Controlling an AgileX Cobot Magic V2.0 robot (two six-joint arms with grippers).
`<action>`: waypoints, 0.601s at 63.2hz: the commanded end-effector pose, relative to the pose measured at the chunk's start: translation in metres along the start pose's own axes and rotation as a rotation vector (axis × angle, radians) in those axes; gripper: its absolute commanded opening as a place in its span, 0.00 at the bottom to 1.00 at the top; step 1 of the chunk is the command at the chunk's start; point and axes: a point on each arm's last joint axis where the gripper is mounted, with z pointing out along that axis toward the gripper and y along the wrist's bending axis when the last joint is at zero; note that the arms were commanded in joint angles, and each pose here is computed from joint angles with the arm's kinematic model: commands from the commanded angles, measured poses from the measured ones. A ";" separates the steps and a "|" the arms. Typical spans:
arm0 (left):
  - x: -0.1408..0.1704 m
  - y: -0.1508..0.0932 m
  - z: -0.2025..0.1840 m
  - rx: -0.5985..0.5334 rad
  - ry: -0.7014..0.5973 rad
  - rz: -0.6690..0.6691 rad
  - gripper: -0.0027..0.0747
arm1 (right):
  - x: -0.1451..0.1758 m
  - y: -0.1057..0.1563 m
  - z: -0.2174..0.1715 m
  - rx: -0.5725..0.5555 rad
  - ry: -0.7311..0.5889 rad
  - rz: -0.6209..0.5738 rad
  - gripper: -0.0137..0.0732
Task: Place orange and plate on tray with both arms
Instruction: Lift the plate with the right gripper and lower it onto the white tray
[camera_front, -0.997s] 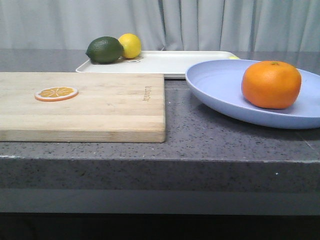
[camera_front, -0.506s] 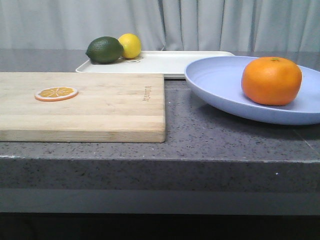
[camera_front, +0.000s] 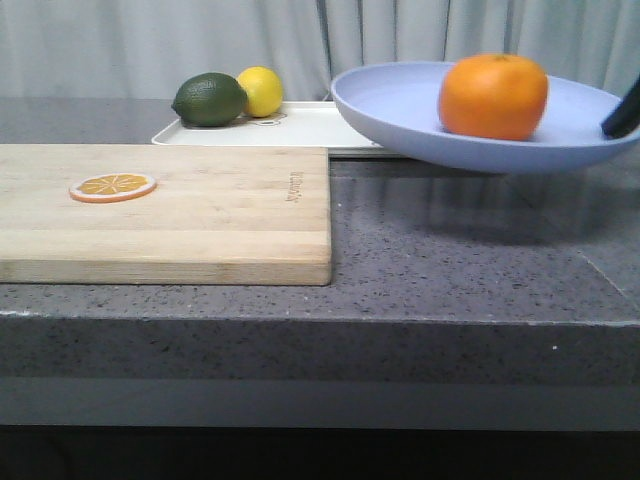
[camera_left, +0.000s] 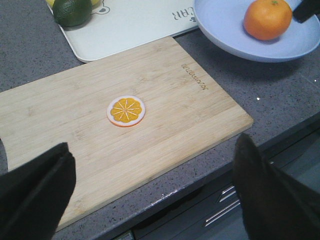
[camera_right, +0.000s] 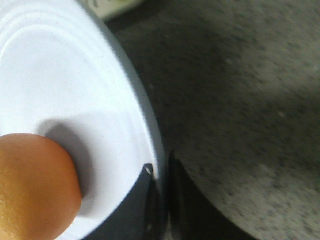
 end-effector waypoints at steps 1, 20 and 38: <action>-0.012 0.000 -0.004 0.004 -0.096 -0.014 0.84 | -0.013 0.039 -0.013 -0.068 -0.067 -0.029 0.02; -0.012 0.000 -0.004 0.004 -0.096 -0.014 0.84 | -0.064 0.096 0.015 -0.063 -0.108 -0.091 0.02; -0.012 0.000 -0.004 0.004 -0.096 -0.014 0.84 | -0.114 0.113 0.054 -0.128 -0.157 -0.020 0.02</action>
